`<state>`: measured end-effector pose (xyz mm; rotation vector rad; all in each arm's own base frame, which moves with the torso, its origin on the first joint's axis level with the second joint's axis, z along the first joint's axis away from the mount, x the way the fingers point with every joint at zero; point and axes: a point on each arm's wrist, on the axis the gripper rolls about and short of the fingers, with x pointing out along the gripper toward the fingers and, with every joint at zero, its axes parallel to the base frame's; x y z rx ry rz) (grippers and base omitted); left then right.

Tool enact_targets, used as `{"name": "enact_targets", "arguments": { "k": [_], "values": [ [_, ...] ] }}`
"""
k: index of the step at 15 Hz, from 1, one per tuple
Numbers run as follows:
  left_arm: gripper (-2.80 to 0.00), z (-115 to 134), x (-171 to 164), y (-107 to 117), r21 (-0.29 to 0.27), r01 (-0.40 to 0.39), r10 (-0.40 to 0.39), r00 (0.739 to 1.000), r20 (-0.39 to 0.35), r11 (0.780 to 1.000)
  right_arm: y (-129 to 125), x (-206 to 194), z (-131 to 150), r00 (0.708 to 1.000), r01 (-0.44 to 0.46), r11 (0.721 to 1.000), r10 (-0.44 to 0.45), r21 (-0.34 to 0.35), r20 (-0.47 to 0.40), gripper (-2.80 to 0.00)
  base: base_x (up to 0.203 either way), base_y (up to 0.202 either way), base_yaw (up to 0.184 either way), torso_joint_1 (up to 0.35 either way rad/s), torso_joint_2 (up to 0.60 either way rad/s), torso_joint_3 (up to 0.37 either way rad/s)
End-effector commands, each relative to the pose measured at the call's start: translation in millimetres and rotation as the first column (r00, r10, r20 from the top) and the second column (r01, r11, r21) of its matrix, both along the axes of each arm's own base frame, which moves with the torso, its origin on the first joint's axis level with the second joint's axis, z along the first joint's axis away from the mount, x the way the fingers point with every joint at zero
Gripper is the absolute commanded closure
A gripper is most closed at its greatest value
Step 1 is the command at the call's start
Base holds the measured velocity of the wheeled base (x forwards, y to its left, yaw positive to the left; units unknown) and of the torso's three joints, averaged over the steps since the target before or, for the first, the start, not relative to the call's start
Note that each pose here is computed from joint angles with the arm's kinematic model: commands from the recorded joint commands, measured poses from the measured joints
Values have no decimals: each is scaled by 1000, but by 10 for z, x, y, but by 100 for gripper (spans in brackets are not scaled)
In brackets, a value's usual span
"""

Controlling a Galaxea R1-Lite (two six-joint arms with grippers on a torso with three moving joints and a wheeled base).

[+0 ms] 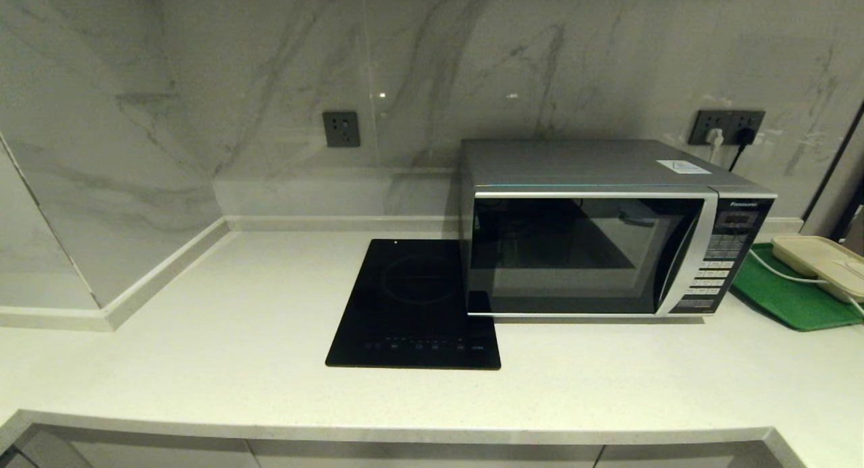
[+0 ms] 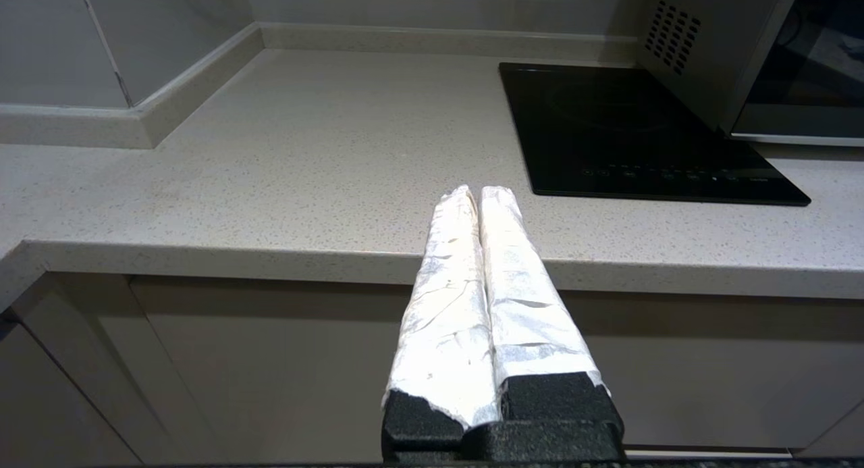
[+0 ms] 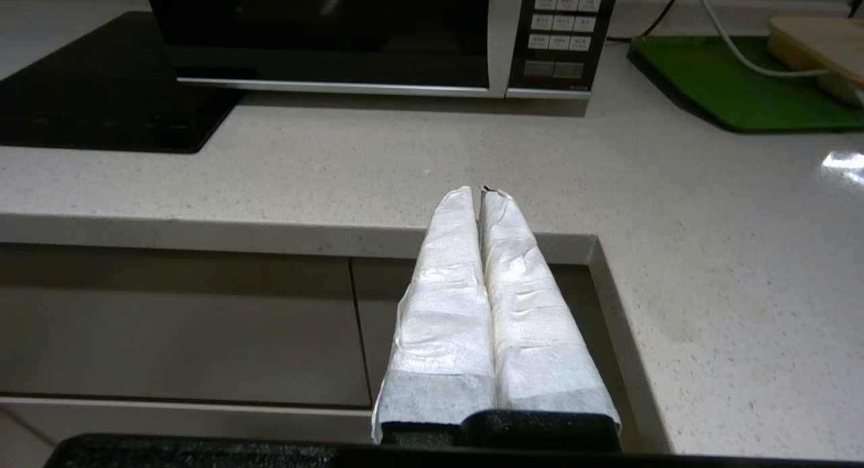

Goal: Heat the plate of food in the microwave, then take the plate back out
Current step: Open the microwave oven

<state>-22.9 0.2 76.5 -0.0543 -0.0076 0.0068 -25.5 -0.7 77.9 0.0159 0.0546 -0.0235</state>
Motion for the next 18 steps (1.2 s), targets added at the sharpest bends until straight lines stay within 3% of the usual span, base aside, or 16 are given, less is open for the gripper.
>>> {"name": "enact_targets", "arguments": {
  "k": [1, 4, 7, 9, 11, 12, 14, 16, 18],
  "values": [
    [0, 0, 0, 0, -1, -1, 1, 1000, 0, 1000, -5, -20, 168, 1000, 22, 1000, -22, 15, -12, 0, 0, 0, 0, 0, 0, 0],
    [0, 0, 0, 0, 0, -1, 1, 1000, 0, 1000, -11, 102, 767, 998, 64, 986, -60, 155, -30, 0, 0, 0, 0, 0, 0, 0],
    [0, 0, 0, 0, 0, -1, 1, 1000, 0, 1000, -26, 636, 1231, 974, 172, 968, -139, 181, -179, 0, 0, 0, 0, 0, 0, 0],
    [0, 0, 0, 0, -1, -1, 1, 1000, 0, 1000, -65, 1179, 1354, 914, 315, 944, -273, 102, -299, 0, 0, 0, 0, 0, 0, 0],
    [0, 0, 0, 0, -1, -1, 1, 1000, 0, 1000, -120, 1721, 1356, 824, 460, 885, -454, -67, -340, 0, 0, 0, 0, 0, 0, 0],
    [0, 0, 0, 0, 1, -1, 1, 1000, 0, 1000, -129, 1932, 1369, 790, 506, 848, -529, -158, -311, 0, 0, 0, 0, 0, 0, 0],
    [0, 0, 0, 0, -1, -1, 1, 1000, 0, 1000, -43, 2300, 1382, 694, 606, 720, -686, -338, -218, 0, 0, 0, 0, 0, 0, 0],
    [0, 0, 0, 0, -1, -1, 1, 1000, 0, 1000, 138, 2628, 1282, 637, 636, 642, -750, -429, -179, 0, 0, 0, 0, 0, 0, 0],
    [0, 0, 0, 0, -1, -1, 1, 1000, 0, 1000, 279, 2834, 1172, 612, 653, 605, -776, -455, -153, 0, 0, 0, 0, 0, 0, 0]
  ]
}}
